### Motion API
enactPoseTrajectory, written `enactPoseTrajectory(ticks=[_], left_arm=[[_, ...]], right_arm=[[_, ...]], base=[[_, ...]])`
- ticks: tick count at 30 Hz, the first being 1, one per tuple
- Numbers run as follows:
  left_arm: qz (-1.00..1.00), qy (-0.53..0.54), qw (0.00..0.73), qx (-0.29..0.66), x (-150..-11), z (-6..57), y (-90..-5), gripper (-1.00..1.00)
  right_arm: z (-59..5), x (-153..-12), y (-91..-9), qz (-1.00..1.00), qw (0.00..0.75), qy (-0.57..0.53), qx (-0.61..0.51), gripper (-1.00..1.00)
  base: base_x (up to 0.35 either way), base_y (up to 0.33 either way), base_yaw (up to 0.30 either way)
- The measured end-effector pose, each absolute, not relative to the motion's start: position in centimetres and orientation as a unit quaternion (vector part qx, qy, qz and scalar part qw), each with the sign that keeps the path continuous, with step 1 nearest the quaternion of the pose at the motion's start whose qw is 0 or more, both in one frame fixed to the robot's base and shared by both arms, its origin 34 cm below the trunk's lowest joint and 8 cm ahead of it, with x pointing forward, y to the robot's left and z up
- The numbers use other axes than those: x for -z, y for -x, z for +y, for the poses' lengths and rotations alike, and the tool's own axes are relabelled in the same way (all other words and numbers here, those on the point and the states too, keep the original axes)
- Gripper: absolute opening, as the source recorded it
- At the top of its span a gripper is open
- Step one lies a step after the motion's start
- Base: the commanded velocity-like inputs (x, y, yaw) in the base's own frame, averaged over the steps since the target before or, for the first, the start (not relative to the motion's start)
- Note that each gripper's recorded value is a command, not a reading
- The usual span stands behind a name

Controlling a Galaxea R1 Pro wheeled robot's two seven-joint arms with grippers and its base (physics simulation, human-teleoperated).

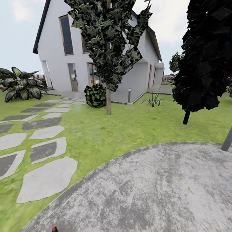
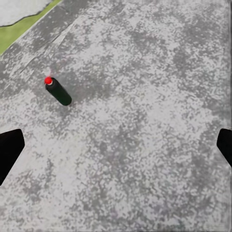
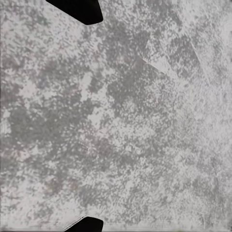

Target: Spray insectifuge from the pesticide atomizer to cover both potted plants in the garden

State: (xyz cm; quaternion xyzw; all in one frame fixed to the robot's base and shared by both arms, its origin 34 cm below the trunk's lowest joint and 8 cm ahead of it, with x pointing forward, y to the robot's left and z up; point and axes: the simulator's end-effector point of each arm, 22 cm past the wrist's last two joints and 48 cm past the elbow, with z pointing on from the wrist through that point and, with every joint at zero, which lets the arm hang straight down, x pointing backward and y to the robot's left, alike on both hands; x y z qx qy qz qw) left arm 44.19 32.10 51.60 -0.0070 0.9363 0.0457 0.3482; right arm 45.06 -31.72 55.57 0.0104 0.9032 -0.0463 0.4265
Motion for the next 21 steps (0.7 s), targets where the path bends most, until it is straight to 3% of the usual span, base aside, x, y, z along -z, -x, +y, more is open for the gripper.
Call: enactPoseTrajectory(ticks=[21], left_arm=[[0.936,0.008,0.348,-0.046,-51.6,32.1,-44.2,1.0]], right_arm=[[-31.2,-56.9,-46.1,0.887,0.461,-0.005,0.041,1.0]], base=[[0.276,-0.19,0.0]])
